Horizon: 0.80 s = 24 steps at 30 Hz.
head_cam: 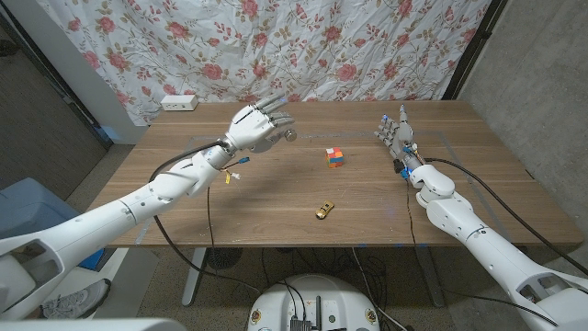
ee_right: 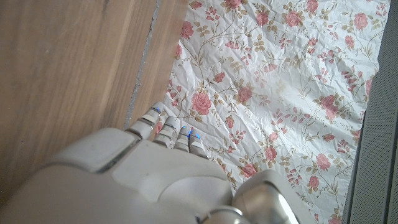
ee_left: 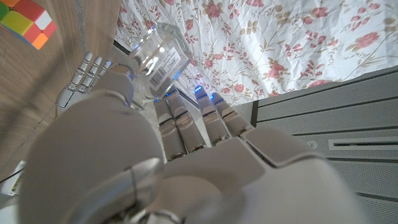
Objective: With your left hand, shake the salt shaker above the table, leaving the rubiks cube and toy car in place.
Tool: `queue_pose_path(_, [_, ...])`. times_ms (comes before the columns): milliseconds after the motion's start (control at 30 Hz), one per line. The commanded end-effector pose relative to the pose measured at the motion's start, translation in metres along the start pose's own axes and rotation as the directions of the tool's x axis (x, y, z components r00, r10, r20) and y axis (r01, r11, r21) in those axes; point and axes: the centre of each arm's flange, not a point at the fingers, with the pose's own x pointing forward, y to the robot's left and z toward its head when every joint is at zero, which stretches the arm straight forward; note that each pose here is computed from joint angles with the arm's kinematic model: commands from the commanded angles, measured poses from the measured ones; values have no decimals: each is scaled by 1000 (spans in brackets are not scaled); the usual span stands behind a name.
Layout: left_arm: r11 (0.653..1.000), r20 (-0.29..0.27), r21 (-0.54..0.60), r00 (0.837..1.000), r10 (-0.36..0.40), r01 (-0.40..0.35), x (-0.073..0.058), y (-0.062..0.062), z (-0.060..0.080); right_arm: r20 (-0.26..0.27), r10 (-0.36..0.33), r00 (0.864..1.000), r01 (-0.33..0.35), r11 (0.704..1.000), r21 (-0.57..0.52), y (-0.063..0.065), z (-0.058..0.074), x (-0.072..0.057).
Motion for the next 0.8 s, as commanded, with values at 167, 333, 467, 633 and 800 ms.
queue_pose_path(167, [977, -222, -203, 969, -110, 65, -8, -5, 13, 0, -3, 1000, 3, 1000, 0, 0, 0, 0])
queue_pose_path(333, [951, -309, -301, 937, -164, 67, -9, -8, 15, 0, -3, 1000, 3, 1000, 0, 0, 0, 0])
queue_pose_path(467, [933, -348, -354, 917, -197, 66, -10, -9, 19, 0, -3, 1000, 3, 1000, 0, 0, 0, 0])
queue_pose_path(633, [912, -382, -407, 896, -228, 58, -11, -11, 23, 0, -3, 1000, 3, 1000, 0, 0, 0, 0])
queue_pose_path(800, [896, -405, -441, 880, -249, 50, -10, -12, 26, 1, -3, 1000, 3, 1000, 0, 0, 0, 0])
